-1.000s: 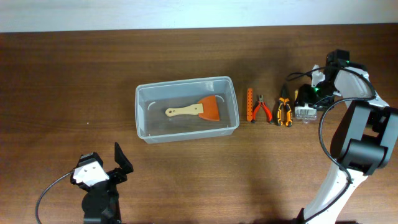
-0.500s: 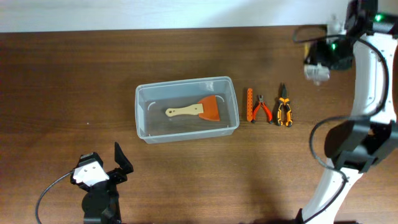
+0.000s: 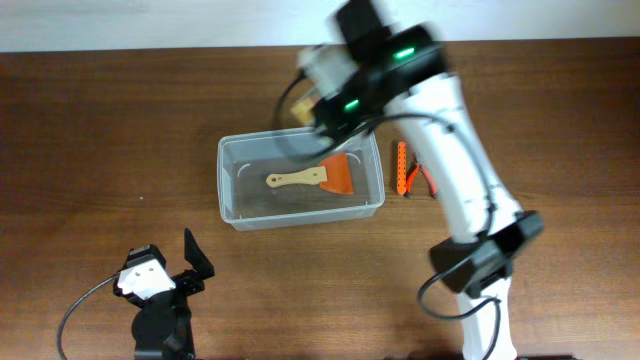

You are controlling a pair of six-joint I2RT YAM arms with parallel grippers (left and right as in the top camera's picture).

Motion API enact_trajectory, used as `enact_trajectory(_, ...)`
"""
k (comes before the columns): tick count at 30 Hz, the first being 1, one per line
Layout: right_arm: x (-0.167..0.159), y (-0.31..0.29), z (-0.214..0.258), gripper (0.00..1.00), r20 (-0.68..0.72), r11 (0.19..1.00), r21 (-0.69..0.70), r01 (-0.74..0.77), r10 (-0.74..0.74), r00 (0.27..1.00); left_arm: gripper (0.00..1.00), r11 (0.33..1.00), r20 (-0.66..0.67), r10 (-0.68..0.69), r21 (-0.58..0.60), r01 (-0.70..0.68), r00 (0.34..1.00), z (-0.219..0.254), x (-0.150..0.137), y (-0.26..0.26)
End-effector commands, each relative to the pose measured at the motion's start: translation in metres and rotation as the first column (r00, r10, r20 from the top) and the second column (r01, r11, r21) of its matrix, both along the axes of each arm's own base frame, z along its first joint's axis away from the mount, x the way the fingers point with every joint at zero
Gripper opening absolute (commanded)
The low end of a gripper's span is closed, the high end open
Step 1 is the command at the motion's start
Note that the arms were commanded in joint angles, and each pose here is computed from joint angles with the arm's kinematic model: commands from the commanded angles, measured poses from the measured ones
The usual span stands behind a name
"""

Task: Pack container
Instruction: 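Lower the bit box into the container and open the right gripper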

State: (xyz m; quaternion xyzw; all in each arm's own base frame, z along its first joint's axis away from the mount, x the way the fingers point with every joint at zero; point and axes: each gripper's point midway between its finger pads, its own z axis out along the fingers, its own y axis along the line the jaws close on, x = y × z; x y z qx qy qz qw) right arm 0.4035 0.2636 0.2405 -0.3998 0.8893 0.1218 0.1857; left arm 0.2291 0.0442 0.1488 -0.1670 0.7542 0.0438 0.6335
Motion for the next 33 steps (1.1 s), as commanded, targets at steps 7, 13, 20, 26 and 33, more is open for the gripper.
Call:
enact_trajectory(7, -0.028, 0.083, -0.128, 0.36, -0.022, 0.875, -0.162, -0.456, 0.459, 0.888, 0.99, 1.0, -0.005, -0.002, 0.009, 0.002, 1.0, -0.001, 0.0, 0.0)
enact_trajectory(13, -0.049, 0.105, -0.186, 0.39, -0.047, 0.8, -0.185, -0.571, 0.573, 0.818, 0.99, 1.0, -0.005, -0.002, 0.009, 0.002, 1.0, -0.001, 0.0, 0.0)
enact_trajectory(20, -0.059, 0.124, -0.197, 0.56, -0.015, 0.774, -0.211, -0.597, 0.608, 0.794, 0.99, 1.0, -0.005, -0.002, 0.009, 0.002, 1.0, -0.001, 0.0, 0.0)
enact_trajectory(26, -0.002, 0.08, -0.14, 0.89, 0.15, 0.822, -0.473, -0.316, 0.429, 0.891, 0.99, 1.0, -0.005, -0.002, 0.009, 0.002, 1.0, -0.001, 0.0, 0.0)
enact_trajectory(33, 0.009, 0.048, -0.04, 0.99, 0.189, 0.959, -0.17, -0.225, 0.256, 0.948, 0.99, 1.0, -0.005, -0.002, 0.009, 0.002, 1.0, -0.001, 0.0, 0.0)
